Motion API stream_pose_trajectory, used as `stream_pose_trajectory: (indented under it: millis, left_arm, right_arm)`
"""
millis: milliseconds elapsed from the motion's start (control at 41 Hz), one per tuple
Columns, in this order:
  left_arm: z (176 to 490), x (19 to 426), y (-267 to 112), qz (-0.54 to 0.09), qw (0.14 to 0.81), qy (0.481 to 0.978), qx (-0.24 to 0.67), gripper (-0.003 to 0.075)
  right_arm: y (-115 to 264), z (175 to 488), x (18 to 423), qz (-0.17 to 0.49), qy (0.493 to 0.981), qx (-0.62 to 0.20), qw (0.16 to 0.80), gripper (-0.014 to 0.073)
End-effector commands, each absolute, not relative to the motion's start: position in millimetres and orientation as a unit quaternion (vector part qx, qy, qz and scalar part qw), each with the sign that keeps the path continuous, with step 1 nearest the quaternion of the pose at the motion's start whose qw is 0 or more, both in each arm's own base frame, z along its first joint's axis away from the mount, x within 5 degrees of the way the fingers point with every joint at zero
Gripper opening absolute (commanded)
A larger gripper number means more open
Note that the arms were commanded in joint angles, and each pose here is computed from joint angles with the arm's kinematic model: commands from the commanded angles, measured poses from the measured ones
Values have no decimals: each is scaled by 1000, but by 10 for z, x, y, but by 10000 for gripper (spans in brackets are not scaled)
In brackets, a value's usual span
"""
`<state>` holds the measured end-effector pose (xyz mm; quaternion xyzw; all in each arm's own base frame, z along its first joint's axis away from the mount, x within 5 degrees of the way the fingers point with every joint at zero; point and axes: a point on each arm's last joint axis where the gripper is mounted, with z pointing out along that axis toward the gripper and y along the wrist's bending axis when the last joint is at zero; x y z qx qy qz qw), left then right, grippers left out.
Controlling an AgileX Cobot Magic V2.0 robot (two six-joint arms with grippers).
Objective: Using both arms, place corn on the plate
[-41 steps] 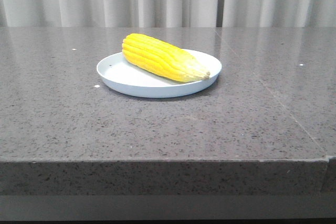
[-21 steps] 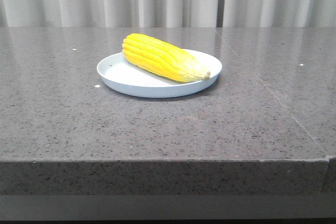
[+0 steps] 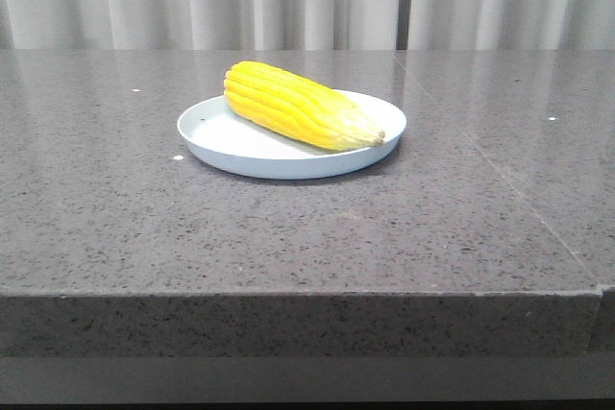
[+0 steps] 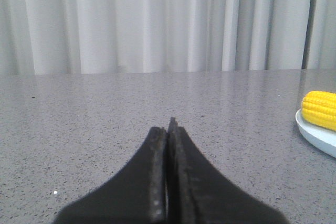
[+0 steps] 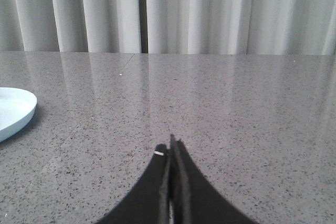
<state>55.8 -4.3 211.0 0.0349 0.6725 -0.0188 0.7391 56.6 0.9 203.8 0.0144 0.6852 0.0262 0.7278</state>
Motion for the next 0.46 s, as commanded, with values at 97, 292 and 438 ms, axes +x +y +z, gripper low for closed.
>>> stream_pose_trajectory:
  millis: [97,292,438]
  left_arm:
    - [2125,545,-31,-20,766,643,22,-20]
    - [2125,546,-26,-16,766,643,19,-20]
    - [2125,546,-26,-16,766,643,19,-20]
  right_arm:
    - [-2,2202,529,23,638,19,770,-87]
    - [-2,2202,529,23,638,19,770,-87]
    - [-2,2202,529,23,638,19,770,-87]
